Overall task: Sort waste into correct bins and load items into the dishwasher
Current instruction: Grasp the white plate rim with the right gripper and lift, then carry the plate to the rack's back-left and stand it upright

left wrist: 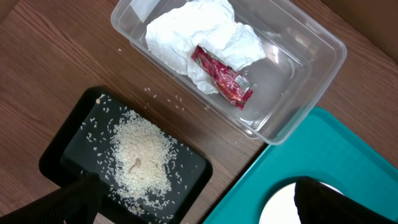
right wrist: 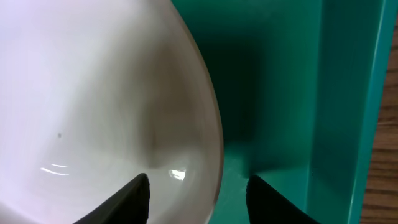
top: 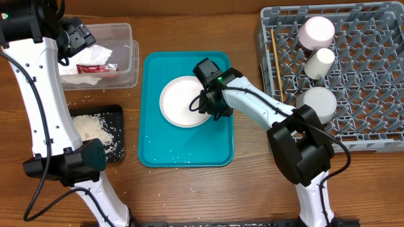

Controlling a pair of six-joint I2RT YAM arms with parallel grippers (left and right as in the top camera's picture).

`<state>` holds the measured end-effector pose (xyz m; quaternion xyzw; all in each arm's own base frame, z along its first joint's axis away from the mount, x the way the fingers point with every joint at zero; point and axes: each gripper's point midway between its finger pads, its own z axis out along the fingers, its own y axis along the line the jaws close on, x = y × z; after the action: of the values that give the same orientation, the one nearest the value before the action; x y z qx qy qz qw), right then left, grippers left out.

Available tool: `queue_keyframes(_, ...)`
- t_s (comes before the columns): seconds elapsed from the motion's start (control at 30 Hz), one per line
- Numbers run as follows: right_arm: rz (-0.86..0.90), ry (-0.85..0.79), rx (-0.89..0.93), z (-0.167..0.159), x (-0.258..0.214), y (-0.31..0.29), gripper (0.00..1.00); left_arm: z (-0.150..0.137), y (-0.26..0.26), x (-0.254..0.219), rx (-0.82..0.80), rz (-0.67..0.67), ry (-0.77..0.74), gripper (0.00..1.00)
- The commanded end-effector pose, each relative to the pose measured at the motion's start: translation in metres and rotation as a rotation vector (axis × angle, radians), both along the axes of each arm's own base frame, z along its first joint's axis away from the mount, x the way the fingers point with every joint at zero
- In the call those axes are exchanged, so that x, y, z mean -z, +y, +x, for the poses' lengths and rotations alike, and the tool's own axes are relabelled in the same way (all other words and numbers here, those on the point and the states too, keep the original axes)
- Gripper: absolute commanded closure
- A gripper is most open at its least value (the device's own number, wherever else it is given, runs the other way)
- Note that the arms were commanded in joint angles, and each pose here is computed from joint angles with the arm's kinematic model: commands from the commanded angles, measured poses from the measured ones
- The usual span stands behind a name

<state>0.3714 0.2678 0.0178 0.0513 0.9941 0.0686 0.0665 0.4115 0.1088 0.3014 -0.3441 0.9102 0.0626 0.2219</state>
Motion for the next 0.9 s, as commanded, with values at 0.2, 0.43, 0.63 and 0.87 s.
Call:
queue_keyframes(0.2,0.009,0.104,-0.004,-0.017,0.027,0.004,0.6,-0.001,0.003,-0.001,0.0,0.015,0.002,0.0)
queue_keyframes(0.43,0.009,0.105,0.011,-0.011,0.019,0.0,0.81,-0.001,0.003,-0.001,0.0,0.015,0.002,0.0)
queue_keyframes(0.63,0.028,0.077,0.063,0.016,-0.017,-0.013,0.96,-0.001,0.003,-0.001,0.0,0.015,0.002,0.0)
queue_keyframes(0.87,0.032,-0.1,0.208,0.079,-0.116,-0.068,0.96,0.0,0.003,-0.001,0.0,0.015,0.002,0.0)
